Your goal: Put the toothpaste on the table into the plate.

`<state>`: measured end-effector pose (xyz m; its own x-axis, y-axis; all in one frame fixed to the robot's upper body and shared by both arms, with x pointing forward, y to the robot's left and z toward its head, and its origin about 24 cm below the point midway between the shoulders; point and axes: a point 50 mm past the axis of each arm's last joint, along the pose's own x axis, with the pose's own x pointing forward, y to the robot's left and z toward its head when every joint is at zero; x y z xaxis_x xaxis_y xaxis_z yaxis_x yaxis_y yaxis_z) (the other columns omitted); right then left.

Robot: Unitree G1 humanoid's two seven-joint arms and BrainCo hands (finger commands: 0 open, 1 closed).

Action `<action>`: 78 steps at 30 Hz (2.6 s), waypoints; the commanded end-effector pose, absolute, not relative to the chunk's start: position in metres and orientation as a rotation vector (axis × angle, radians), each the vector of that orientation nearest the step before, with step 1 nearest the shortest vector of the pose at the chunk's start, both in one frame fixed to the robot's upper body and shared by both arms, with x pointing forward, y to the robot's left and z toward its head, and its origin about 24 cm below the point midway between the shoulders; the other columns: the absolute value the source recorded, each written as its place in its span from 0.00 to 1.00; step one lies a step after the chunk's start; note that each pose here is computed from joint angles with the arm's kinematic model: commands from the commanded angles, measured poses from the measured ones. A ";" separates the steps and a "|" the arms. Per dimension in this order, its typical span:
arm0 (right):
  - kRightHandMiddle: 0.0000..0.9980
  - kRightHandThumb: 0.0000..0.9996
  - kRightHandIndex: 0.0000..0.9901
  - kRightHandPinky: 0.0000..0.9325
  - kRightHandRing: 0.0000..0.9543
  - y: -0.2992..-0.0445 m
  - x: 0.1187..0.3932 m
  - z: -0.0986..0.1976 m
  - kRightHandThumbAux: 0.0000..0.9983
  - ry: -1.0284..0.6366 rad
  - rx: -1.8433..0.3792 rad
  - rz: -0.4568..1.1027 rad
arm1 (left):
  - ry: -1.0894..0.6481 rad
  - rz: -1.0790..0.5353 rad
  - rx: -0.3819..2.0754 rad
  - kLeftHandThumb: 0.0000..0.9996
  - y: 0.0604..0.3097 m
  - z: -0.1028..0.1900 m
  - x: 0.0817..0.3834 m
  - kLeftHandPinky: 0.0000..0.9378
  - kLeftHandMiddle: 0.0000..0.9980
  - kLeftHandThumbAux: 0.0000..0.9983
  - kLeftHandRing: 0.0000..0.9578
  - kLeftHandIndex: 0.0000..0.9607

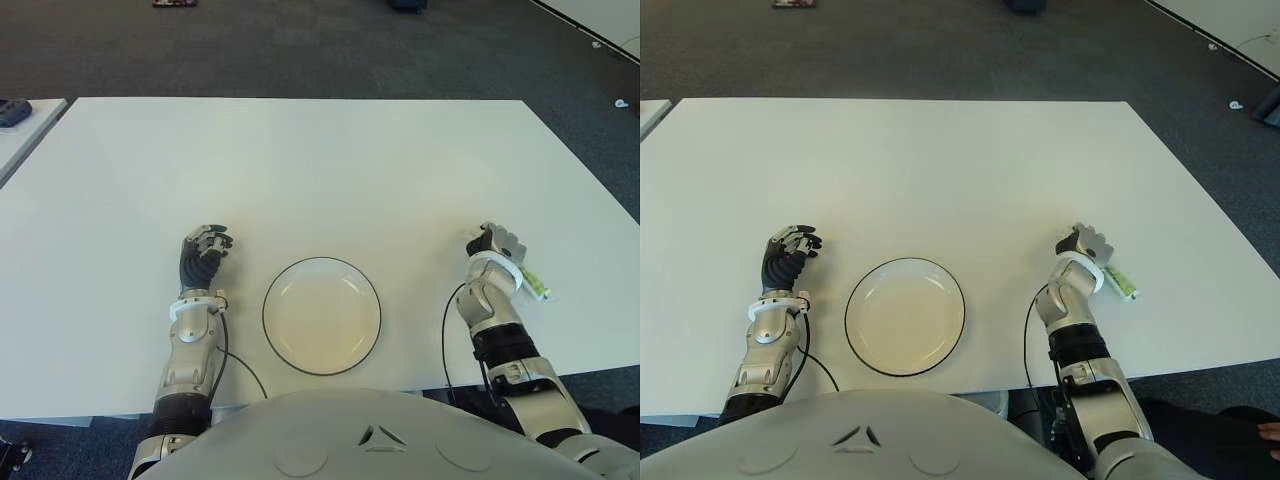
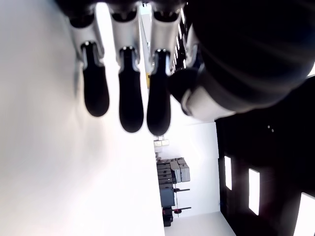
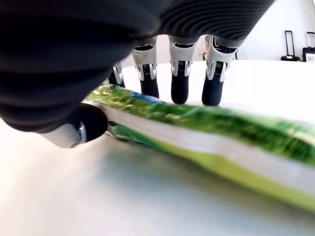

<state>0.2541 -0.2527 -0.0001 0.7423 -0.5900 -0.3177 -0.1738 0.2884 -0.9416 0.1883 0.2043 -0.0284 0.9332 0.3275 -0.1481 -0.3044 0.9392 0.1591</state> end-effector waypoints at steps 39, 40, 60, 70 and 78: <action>0.79 0.71 0.44 0.87 0.83 -0.236 0.234 -0.008 0.71 0.577 -1.101 -0.332 | 0.186 0.316 0.127 0.70 0.206 -0.030 0.190 0.53 0.53 0.72 0.54 0.45; 0.79 0.71 0.44 0.87 0.83 -0.235 0.233 -0.007 0.71 0.557 -1.101 -0.338 | 0.186 0.317 0.127 0.70 0.206 -0.030 0.190 0.53 0.53 0.72 0.54 0.45; 0.79 0.71 0.45 0.87 0.83 -0.221 0.223 0.040 0.71 0.171 -0.934 -0.446 | 0.177 0.310 0.128 0.70 0.205 -0.031 0.193 0.54 0.54 0.72 0.55 0.45; 0.80 0.71 0.45 0.88 0.84 -0.210 0.220 0.055 0.72 0.018 -0.830 -0.429 | 0.185 0.310 0.128 0.70 0.203 -0.030 0.194 0.55 0.54 0.72 0.55 0.45; 0.82 0.71 0.44 0.90 0.86 -0.193 0.219 0.071 0.72 -0.105 -0.757 -0.340 | 0.186 0.307 0.132 0.70 0.203 -0.030 0.194 0.54 0.54 0.72 0.55 0.45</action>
<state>0.2183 -0.2021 0.0622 0.9282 -0.3270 0.1772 0.3542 0.6314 -0.6898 0.1921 0.2047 -0.0289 0.9352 0.3211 -0.1492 -0.2985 0.9416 0.1557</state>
